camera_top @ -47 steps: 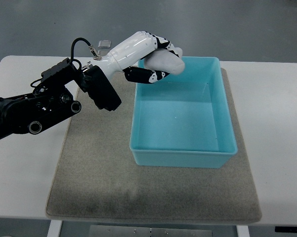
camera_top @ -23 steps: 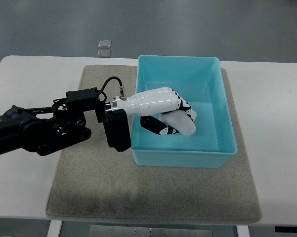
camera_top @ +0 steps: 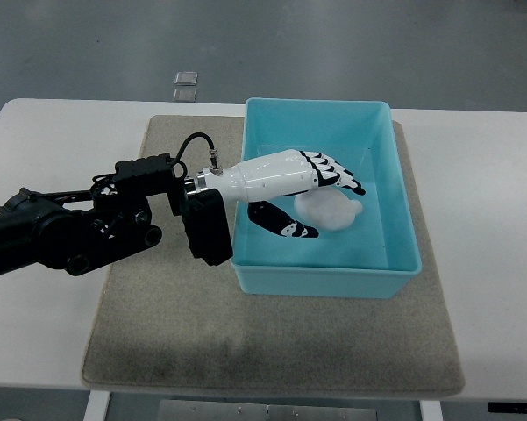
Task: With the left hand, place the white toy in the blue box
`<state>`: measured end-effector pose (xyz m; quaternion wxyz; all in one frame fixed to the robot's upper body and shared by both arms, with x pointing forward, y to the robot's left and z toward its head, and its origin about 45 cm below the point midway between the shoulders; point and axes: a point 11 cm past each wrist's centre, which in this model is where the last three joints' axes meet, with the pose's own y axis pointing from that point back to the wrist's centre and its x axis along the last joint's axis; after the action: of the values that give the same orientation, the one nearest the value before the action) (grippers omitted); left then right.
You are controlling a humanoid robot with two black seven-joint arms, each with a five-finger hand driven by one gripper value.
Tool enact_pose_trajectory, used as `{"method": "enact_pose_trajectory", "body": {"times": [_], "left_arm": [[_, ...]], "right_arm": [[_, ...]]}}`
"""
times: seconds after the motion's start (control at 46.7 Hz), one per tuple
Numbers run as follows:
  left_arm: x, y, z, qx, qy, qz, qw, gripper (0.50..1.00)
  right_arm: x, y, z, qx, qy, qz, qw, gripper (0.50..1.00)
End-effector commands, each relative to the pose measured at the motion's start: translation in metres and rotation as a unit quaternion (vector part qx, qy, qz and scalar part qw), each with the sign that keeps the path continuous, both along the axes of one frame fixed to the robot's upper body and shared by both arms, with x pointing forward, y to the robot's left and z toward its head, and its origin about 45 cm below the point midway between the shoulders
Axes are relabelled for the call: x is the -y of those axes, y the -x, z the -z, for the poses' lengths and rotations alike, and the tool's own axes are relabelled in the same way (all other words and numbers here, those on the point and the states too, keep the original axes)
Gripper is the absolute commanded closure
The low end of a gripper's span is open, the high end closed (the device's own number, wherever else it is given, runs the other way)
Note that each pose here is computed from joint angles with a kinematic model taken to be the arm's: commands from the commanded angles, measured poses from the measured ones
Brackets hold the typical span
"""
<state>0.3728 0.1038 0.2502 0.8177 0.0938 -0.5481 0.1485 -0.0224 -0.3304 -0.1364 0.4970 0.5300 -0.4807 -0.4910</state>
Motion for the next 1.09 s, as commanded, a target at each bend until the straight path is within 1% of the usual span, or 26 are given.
{"method": "enact_pose_trajectory", "body": {"times": [0.0, 0.021, 0.043, 0.086, 0.15, 0.193, 0.257, 0.3, 0.342, 0.407, 0.471, 0.556, 0.642, 0.706, 0.77, 0.877, 0.984, 1.027, 1.07], "left_arm": [[-0.001, 0.0, 0.0, 0.0, 0.001, -0.002, 1.0, 0.613], [-0.001, 0.0, 0.0, 0.0, 0.001, -0.002, 1.0, 0.613], [-0.001, 0.0, 0.0, 0.0, 0.002, -0.002, 1.0, 0.602], [-0.001, -0.001, -0.002, 0.004, 0.006, -0.005, 1.0, 0.564], [-0.002, -0.003, -0.004, 0.005, 0.014, -0.01, 1.0, 0.561], [-0.004, -0.007, -0.011, 0.007, 0.035, -0.023, 0.999, 0.559], [-0.008, -0.016, -0.027, 0.003, 0.082, -0.052, 0.995, 0.54], [-0.012, -0.024, -0.039, -0.009, 0.121, -0.075, 0.99, 0.538], [-0.02, -0.033, -0.049, -0.029, 0.161, -0.102, 0.981, 0.536], [-0.035, -0.049, -0.064, -0.068, 0.231, -0.148, 0.959, 0.508], [-0.053, -0.064, -0.081, -0.117, 0.316, -0.188, 0.923, 0.508], [-0.079, -0.082, -0.097, -0.186, 0.43, -0.233, 0.852, 0.506], [-0.108, -0.095, -0.095, -0.248, 0.51, -0.273, 0.777, 0.508], [-0.122, -0.101, -0.091, -0.277, 0.548, -0.296, 0.732, 0.506], [-0.134, -0.108, -0.082, -0.306, 0.564, -0.324, 0.695, 0.506], [-0.15, -0.116, -0.062, -0.36, 0.561, -0.372, 0.646, 0.506], [-0.17, -0.122, -0.041, -0.425, 0.551, -0.42, 0.583, 0.506], [-0.176, -0.123, -0.035, -0.444, 0.551, -0.425, 0.565, 0.504], [-0.177, -0.124, -0.033, -0.463, 0.554, -0.411, 0.556, 0.504]], "right_arm": [[0.0, 0.0, 0.0, 0.0, 0.0, 0.0, 1.0, 0.564], [0.0, 0.0, 0.0, 0.0, 0.0, 0.0, 1.0, 0.564], [0.0, 0.0, 0.0, 0.0, 0.0, 0.0, 1.0, 0.564], [0.0, 0.0, 0.0, 0.0, 0.0, 0.0, 1.0, 0.564], [0.0, 0.0, 0.0, 0.0, 0.0, 0.0, 1.0, 0.564], [0.0, 0.0, 0.0, 0.0, 0.0, 0.0, 1.0, 0.564], [0.0, 0.0, 0.0, 0.0, 0.0, 0.0, 1.0, 0.564], [0.0, 0.0, 0.0, 0.0, 0.0, 0.0, 1.0, 0.564], [0.0, 0.0, 0.0, 0.0, 0.0, 0.0, 1.0, 0.564], [0.0, 0.0, 0.0, 0.0, 0.0, 0.0, 1.0, 0.564], [0.0, 0.0, 0.0, 0.0, 0.0, 0.0, 1.0, 0.564], [0.0, 0.0, 0.0, 0.0, 0.0, 0.0, 1.0, 0.564], [0.0, 0.0, 0.0, 0.0, 0.0, 0.0, 1.0, 0.564], [0.0, 0.0, 0.0, 0.0, 0.0, 0.0, 1.0, 0.564], [0.0, 0.0, 0.0, 0.0, 0.0, 0.0, 1.0, 0.564], [0.0, 0.0, 0.0, 0.0, 0.0, 0.0, 1.0, 0.564], [0.0, 0.0, 0.0, 0.0, 0.0, 0.0, 1.0, 0.564], [0.0, 0.0, 0.0, 0.0, 0.0, 0.0, 1.0, 0.564], [0.0, 0.0, 0.0, 0.0, 0.0, 0.0, 1.0, 0.564]]}}
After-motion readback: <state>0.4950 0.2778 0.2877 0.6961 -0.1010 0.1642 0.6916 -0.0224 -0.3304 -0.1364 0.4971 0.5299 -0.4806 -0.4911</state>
